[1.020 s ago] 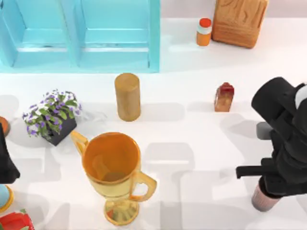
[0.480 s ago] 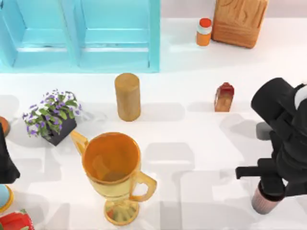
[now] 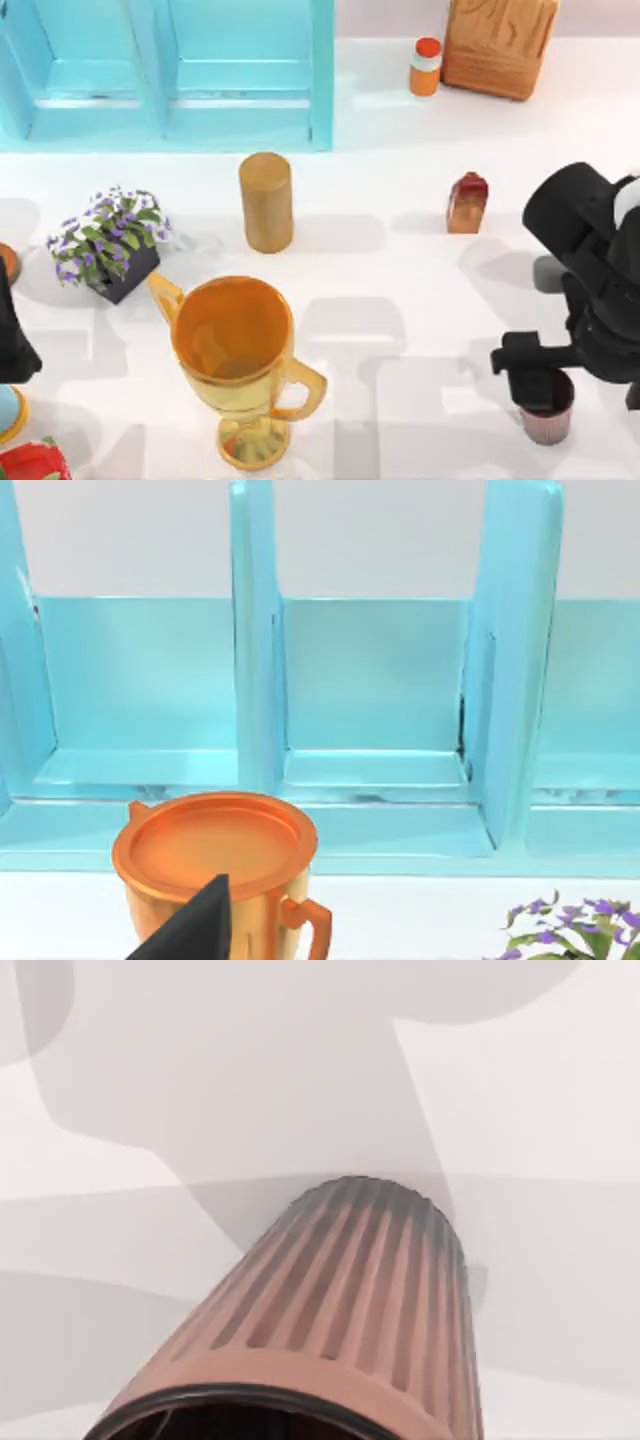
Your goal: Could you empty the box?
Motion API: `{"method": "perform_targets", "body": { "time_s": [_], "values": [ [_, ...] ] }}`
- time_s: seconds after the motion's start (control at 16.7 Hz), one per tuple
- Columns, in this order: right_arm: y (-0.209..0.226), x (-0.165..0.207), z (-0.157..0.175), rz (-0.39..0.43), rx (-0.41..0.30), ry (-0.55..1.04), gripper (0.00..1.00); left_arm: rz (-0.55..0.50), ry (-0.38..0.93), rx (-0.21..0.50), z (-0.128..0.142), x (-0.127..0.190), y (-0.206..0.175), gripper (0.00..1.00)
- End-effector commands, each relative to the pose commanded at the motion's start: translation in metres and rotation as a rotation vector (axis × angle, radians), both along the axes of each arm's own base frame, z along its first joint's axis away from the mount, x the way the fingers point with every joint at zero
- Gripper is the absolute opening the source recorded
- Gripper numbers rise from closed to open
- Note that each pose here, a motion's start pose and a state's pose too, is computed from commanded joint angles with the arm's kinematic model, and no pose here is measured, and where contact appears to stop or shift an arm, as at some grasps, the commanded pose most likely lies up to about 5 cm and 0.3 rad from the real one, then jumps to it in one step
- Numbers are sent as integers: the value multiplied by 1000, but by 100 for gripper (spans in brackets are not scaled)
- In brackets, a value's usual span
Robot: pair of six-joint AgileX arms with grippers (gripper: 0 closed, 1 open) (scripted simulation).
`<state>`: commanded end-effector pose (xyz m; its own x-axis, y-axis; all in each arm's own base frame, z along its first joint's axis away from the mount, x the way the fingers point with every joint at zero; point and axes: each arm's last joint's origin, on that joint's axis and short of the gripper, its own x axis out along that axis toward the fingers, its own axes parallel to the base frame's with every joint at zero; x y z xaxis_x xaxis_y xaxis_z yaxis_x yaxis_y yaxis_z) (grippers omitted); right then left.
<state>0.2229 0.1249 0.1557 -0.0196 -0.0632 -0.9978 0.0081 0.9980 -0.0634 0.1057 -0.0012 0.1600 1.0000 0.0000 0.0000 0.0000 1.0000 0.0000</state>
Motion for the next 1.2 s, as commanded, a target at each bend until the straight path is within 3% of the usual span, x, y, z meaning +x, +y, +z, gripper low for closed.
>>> {"method": "perform_targets", "body": {
  "time_s": [0.54,1.02,1.2],
  "values": [
    [1,1,4,-1,1,-3,100,0,0,0,0,0,0,100],
    [1,2,87,-1,-6,9,100,0,0,0,0,0,0,100],
    [0,0,100,-1,0,-1,100,0,0,0,0,0,0,100]
  ]
}}
